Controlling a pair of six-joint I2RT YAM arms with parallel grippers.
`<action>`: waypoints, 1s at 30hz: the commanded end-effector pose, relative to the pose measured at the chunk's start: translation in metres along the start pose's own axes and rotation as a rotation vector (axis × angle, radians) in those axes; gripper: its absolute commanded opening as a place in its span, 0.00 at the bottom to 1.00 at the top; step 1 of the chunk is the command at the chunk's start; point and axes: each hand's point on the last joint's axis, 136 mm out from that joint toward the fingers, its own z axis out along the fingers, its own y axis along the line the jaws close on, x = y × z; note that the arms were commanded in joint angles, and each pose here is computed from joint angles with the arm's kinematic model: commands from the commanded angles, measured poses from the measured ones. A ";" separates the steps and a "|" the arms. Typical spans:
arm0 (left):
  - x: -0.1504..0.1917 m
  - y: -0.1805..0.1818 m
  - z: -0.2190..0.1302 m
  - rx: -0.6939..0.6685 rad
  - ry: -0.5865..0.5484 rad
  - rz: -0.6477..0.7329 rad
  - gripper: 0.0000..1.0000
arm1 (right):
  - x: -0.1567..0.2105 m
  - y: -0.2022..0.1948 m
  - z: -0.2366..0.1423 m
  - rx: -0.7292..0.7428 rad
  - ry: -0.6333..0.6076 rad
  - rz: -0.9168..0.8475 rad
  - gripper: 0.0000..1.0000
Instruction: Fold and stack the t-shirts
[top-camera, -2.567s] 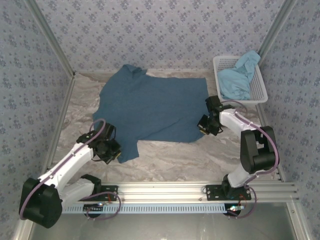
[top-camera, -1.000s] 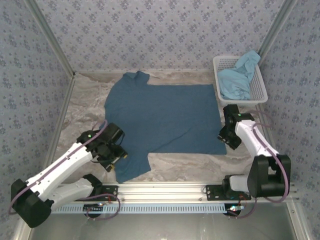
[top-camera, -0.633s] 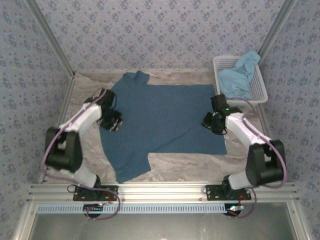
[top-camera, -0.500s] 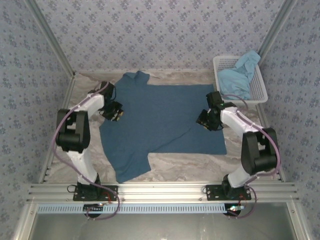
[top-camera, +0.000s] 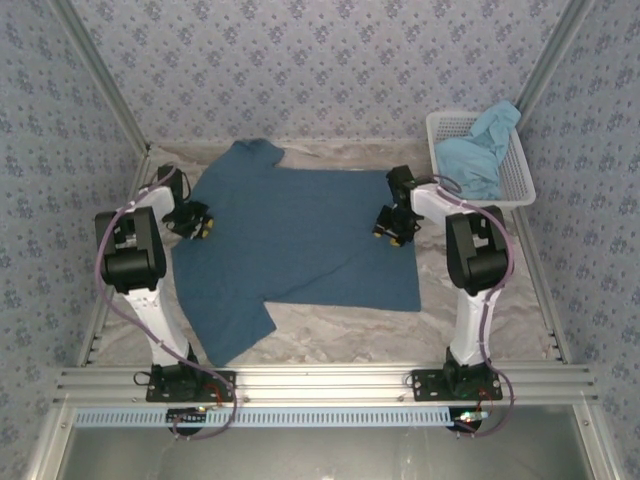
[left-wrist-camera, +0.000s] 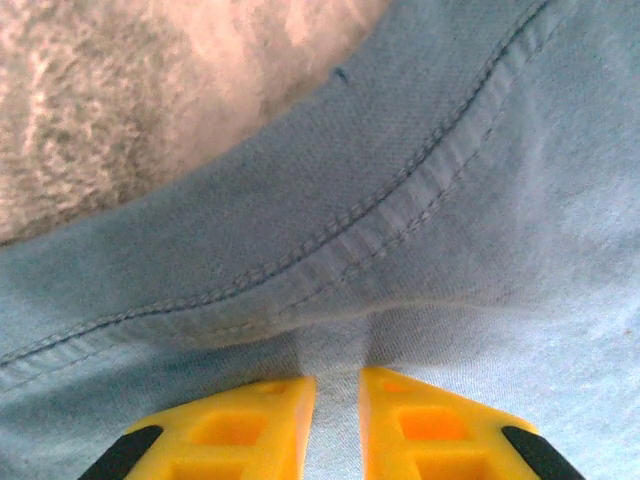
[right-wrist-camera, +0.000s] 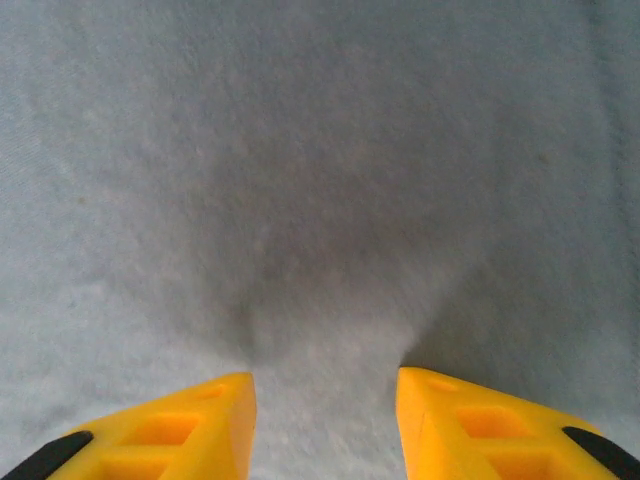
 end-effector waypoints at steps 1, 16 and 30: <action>0.003 0.018 0.024 -0.073 0.038 0.026 0.21 | 0.009 -0.012 0.011 0.118 0.072 0.004 0.43; -0.006 0.000 -0.035 -0.061 -0.051 0.117 0.49 | -0.034 -0.013 -0.018 0.099 -0.004 0.021 0.56; 0.204 0.218 -0.101 -0.470 0.236 0.189 0.49 | 0.069 -0.028 -0.095 -0.085 0.023 0.069 0.61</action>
